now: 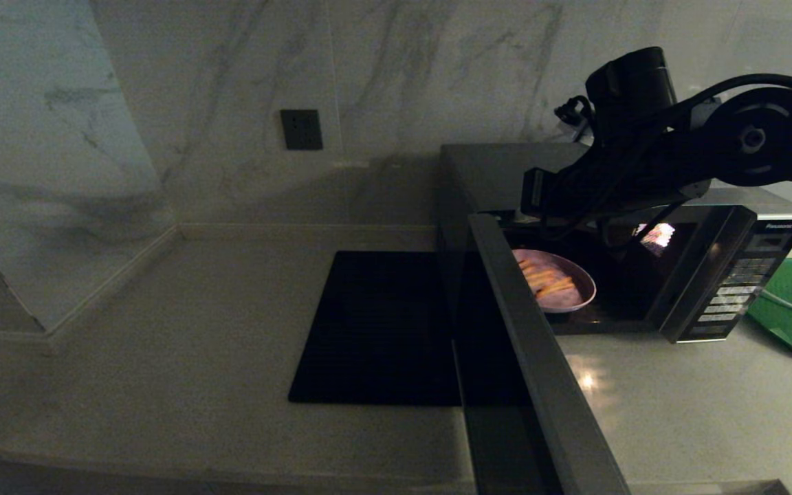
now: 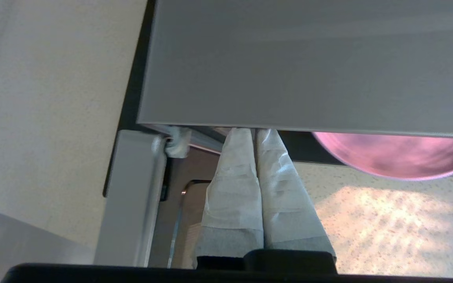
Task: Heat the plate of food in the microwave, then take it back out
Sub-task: Take the plate out of the microwave
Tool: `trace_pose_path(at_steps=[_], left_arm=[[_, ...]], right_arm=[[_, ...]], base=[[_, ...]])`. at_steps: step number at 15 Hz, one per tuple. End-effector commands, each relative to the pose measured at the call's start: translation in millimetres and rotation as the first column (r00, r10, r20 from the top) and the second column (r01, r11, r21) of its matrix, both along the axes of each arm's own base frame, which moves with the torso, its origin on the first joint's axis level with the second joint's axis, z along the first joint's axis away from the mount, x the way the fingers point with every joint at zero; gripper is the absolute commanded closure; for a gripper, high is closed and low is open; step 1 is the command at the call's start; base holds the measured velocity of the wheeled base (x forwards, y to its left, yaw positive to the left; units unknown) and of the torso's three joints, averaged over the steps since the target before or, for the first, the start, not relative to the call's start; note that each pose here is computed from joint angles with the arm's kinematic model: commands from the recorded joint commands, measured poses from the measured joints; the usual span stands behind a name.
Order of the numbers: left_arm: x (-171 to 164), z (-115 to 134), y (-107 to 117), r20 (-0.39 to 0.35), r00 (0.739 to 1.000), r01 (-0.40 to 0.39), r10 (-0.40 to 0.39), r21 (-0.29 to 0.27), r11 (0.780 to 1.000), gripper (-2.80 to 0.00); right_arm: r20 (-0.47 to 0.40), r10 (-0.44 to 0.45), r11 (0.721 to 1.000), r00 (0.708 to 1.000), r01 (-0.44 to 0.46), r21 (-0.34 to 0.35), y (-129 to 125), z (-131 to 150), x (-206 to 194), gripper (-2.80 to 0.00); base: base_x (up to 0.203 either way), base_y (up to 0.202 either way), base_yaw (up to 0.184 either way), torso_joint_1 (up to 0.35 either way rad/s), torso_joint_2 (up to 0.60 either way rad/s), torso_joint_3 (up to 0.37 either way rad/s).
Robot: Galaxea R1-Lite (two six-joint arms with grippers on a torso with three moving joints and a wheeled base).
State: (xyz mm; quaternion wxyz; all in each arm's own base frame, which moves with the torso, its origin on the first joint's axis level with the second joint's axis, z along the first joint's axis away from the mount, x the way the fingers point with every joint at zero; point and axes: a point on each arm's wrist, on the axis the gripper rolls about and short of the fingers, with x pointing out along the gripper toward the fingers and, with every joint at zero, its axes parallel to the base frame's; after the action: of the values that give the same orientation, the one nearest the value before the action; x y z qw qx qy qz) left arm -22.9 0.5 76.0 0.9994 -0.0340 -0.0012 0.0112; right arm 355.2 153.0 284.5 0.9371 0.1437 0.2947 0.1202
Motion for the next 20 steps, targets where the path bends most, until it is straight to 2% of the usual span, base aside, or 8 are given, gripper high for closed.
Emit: trace_pose_path(at_steps=[1, 5, 8, 14, 17, 20], left_arm=[[0, 0, 0, 0.000, 1.000, 0.000, 0.000, -0.001, 1.000, 0.00], [0, 0, 0, 0.000, 1.000, 0.000, 0.000, -0.001, 1.000, 0.00], [0, 0, 0, 0.000, 1.000, 0.000, 0.000, -0.001, 1.000, 0.00], [0, 0, 0, 0.000, 1.000, 0.000, 0.000, -0.001, 1.000, 0.00], [0, 0, 0, 0.000, 1.000, 0.000, 0.000, -0.001, 1.000, 0.00], [0, 0, 0, 0.000, 1.000, 0.000, 0.000, -0.001, 1.000, 0.00]], right_arm=[[0.001, 0.009, 1.000, 1.000, -0.009, 0.002, 5, -1, 1, 0.00], [-0.003, 0.010, 1.000, 1.000, -0.010, 0.000, 8, -2, 1, 0.00], [0.011, 0.004, 1.000, 1.000, -0.004, 0.010, 0, 11, -15, 0.00], [0.037, -0.065, 0.998, 0.997, 0.064, 0.019, -41, 36, -80, 0.00], [-0.017, -0.167, 0.985, 0.986, 0.165, -0.058, -71, 15, -113, 0.00], [-0.090, -0.346, 0.932, 0.934, 0.331, -0.149, -112, -17, -134, 0.00]], base=[[0.000, 0.000, 0.000, 0.000, 0.00, 0.000], [0.000, 0.000, 0.000, 0.000, 0.00, 0.000], [0.000, 0.000, 0.000, 0.000, 0.00, 0.000], [0.000, 0.000, 0.000, 0.000, 0.00, 0.000], [0.000, 0.000, 0.000, 0.000, 0.00, 0.000], [0.000, 0.000, 0.000, 0.000, 0.00, 0.000]])
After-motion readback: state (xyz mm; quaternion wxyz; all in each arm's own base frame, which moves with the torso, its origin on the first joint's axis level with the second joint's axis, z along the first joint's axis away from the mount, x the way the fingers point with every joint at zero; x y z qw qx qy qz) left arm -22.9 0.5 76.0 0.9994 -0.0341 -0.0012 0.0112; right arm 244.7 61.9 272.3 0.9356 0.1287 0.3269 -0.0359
